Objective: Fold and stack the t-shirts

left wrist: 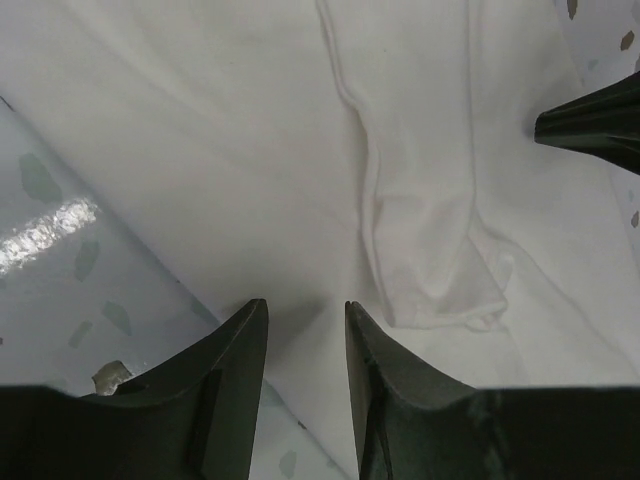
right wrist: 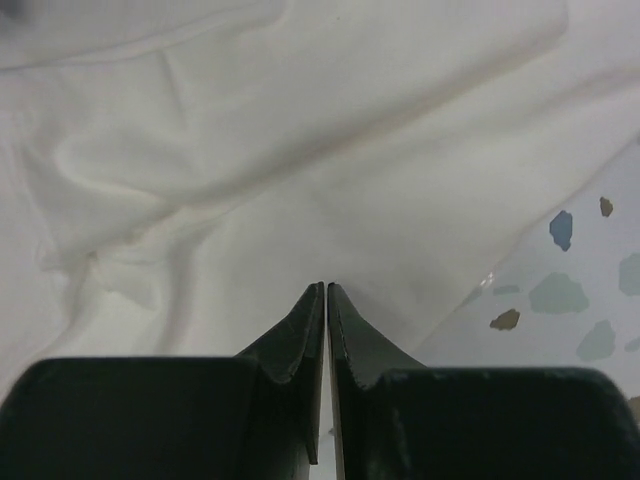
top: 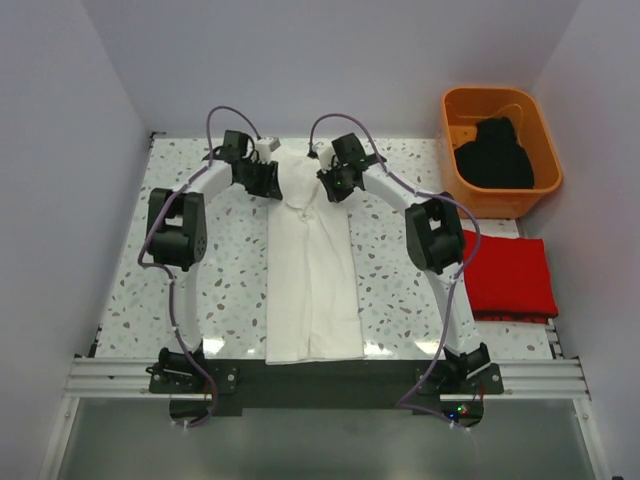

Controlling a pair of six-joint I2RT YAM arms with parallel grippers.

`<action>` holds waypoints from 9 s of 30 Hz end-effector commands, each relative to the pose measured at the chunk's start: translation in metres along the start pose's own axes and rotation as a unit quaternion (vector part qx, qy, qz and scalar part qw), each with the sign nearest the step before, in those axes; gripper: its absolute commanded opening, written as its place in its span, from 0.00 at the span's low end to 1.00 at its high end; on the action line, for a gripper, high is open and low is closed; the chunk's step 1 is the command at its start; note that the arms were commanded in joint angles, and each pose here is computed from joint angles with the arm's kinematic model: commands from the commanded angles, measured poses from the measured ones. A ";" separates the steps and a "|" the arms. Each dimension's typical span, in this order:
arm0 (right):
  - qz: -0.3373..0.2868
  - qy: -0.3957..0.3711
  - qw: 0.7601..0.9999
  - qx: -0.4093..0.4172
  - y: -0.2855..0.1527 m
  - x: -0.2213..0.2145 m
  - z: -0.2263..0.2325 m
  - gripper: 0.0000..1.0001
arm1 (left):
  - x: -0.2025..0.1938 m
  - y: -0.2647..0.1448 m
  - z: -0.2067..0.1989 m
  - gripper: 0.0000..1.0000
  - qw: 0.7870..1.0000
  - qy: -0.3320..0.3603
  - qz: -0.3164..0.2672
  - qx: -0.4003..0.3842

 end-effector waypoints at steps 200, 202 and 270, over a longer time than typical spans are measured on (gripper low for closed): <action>-0.032 -0.390 0.908 0.147 -0.050 -0.074 0.119 0.37 | -0.126 -0.076 -0.029 0.60 0.819 0.570 0.003 -0.065; -0.026 -0.397 0.906 0.148 -0.050 -0.078 0.118 0.38 | -0.129 -0.073 -0.025 0.60 0.816 0.574 0.012 -0.065; -0.023 -0.320 0.911 0.260 -0.168 -0.058 0.082 0.00 | -0.073 -0.152 -0.102 0.00 0.836 0.522 0.001 -0.171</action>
Point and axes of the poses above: each gripper's point midway between its finger pads, its own y axis out along the fingers, its own z axis along the line the jaws close on, x = y × z, the point moved 2 cm from there along -y, back along the fingers, and after that the axes turned 6 degrees about -y, right-handed, at the moved point
